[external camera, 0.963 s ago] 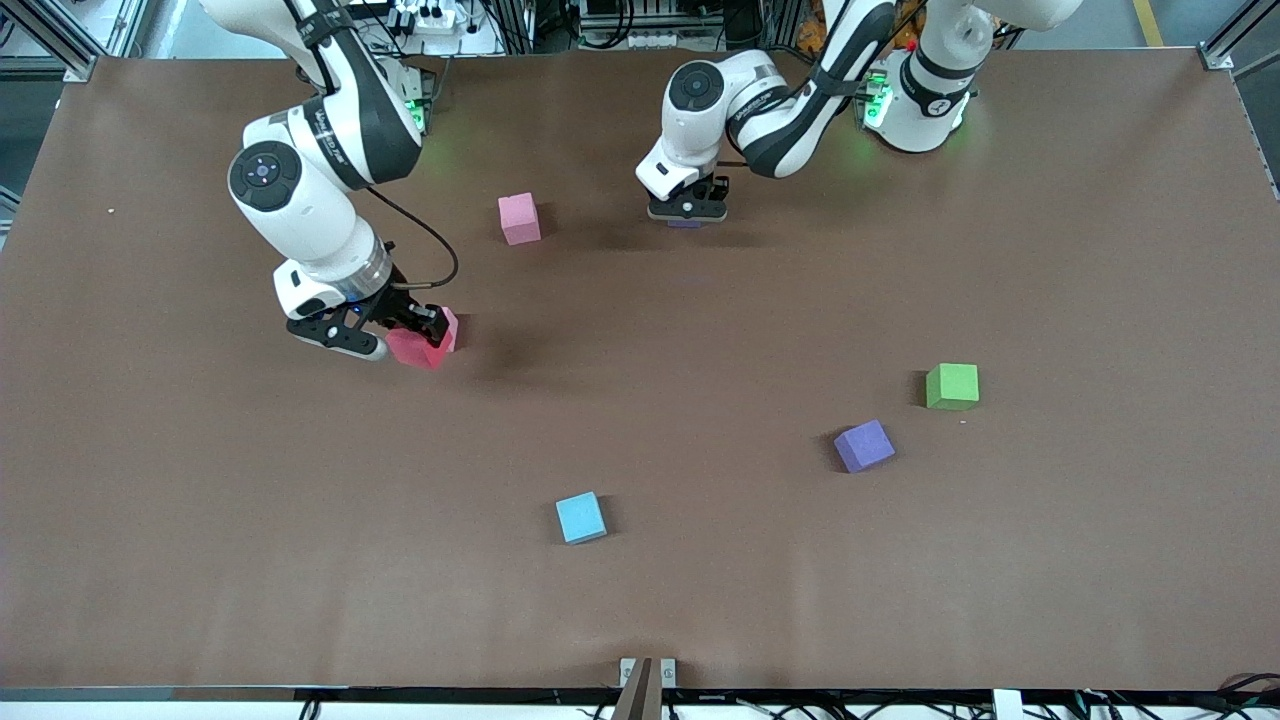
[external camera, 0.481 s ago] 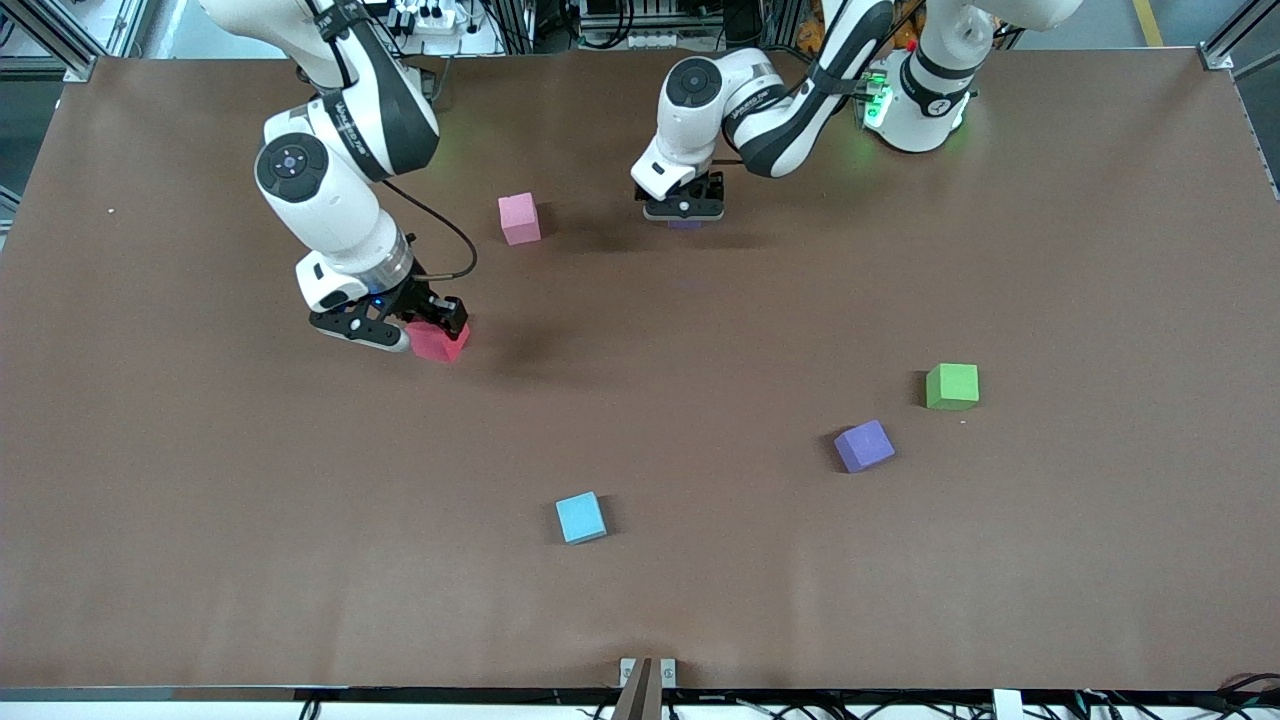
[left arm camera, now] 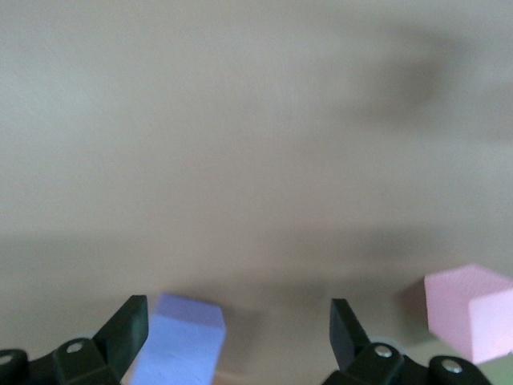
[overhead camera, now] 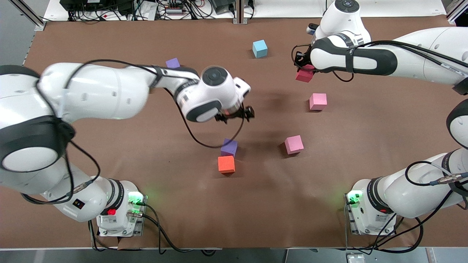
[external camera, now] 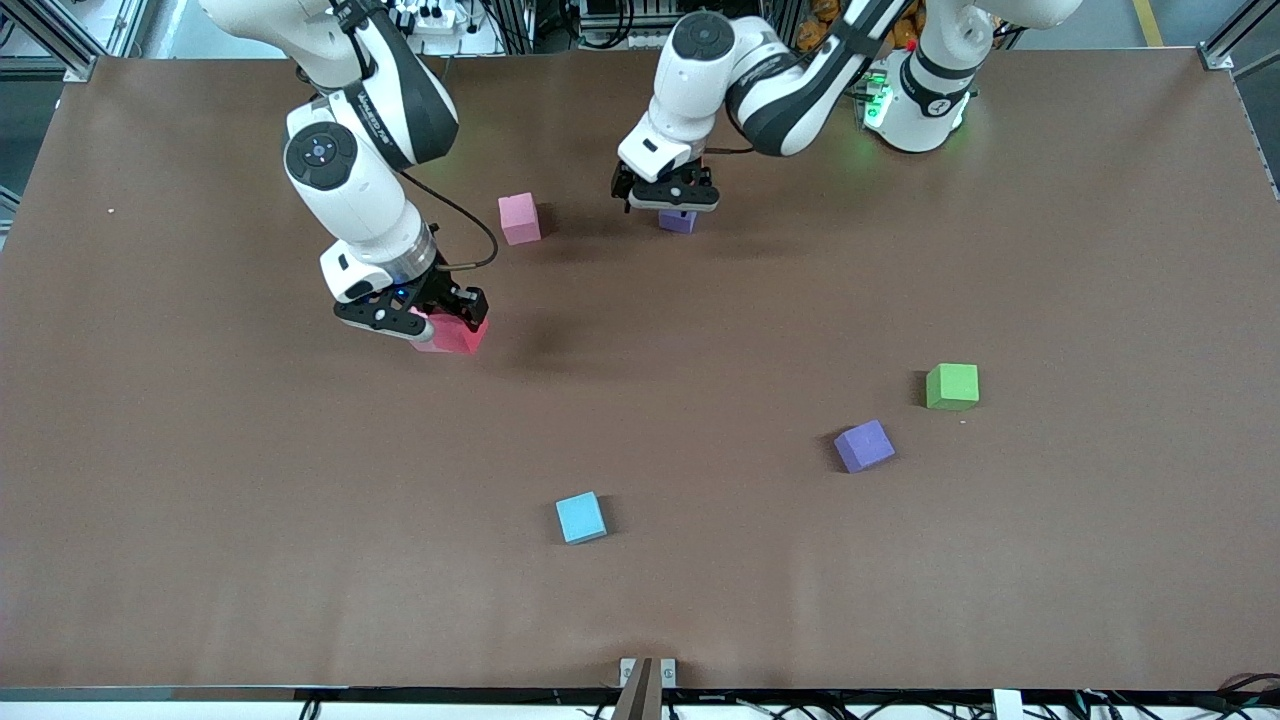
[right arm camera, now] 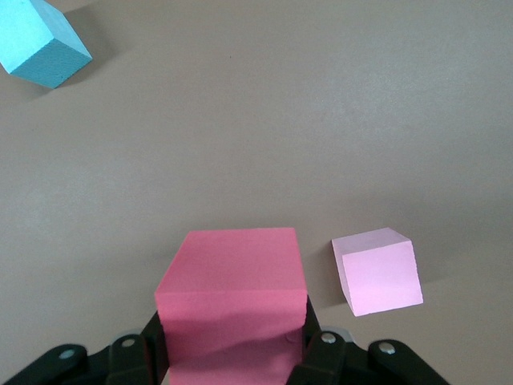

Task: Arrange blocks into number 1
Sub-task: 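Set the purple cube beside the orange cube and open the left gripper, then place the red cube below the purple cube while the left gripper reaches another purple cube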

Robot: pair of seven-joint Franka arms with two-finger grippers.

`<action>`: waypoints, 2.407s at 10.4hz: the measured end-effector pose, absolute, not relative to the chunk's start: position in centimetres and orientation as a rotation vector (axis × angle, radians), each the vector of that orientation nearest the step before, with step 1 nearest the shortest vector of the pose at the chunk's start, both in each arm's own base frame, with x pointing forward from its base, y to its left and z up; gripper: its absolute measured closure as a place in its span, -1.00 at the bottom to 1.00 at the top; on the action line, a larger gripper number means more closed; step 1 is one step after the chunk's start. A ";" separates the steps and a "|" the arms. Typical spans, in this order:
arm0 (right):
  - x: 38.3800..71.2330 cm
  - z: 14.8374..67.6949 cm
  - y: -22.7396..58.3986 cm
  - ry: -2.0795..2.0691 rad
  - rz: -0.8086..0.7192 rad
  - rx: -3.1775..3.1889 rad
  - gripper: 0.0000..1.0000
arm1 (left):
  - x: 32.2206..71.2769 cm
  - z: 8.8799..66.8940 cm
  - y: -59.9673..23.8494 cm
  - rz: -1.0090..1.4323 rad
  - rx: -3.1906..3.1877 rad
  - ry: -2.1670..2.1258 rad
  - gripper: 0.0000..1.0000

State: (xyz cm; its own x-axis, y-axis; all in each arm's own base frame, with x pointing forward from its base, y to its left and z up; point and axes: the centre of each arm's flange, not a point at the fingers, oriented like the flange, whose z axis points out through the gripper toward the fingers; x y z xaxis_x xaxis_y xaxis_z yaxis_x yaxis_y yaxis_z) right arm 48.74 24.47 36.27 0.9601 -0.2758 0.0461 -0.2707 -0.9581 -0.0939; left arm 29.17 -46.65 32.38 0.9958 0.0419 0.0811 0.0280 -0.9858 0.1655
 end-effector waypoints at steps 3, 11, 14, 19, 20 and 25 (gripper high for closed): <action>47.4 35.5 27.3 0.347 -0.098 -3.028 -0.24 | 36.3 36.7 -40.2 0.267 3.006 0.240 -1.00; 39.5 28.1 48.4 0.355 -0.039 -3.041 -0.24 | 53.9 37.7 -15.1 0.255 3.142 0.330 -1.00; 34.6 24.7 53.5 0.322 -0.009 -3.073 -0.24 | 56.8 34.8 -15.4 0.208 3.158 0.331 -1.00; 30.4 22.8 56.9 0.287 0.003 -3.079 -0.24 | 59.0 31.2 -17.5 0.121 3.198 0.264 -1.00; 29.7 22.6 57.6 0.265 0.007 -3.074 -0.24 | 59.3 31.1 -17.3 0.092 3.185 0.253 -1.00; 27.4 21.8 59.6 0.164 0.000 -3.080 -0.24 | 59.9 29.7 -17.2 0.013 3.119 0.309 -1.00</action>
State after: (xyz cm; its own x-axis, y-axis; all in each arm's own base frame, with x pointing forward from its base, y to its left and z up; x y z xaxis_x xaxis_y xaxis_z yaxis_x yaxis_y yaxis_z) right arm 27.44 59.58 21.75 0.9944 -0.1060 -0.0032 -0.1060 -0.9927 -0.0573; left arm 59.90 -17.16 29.74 0.9806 0.1961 0.0076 0.1960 -0.9806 0.0077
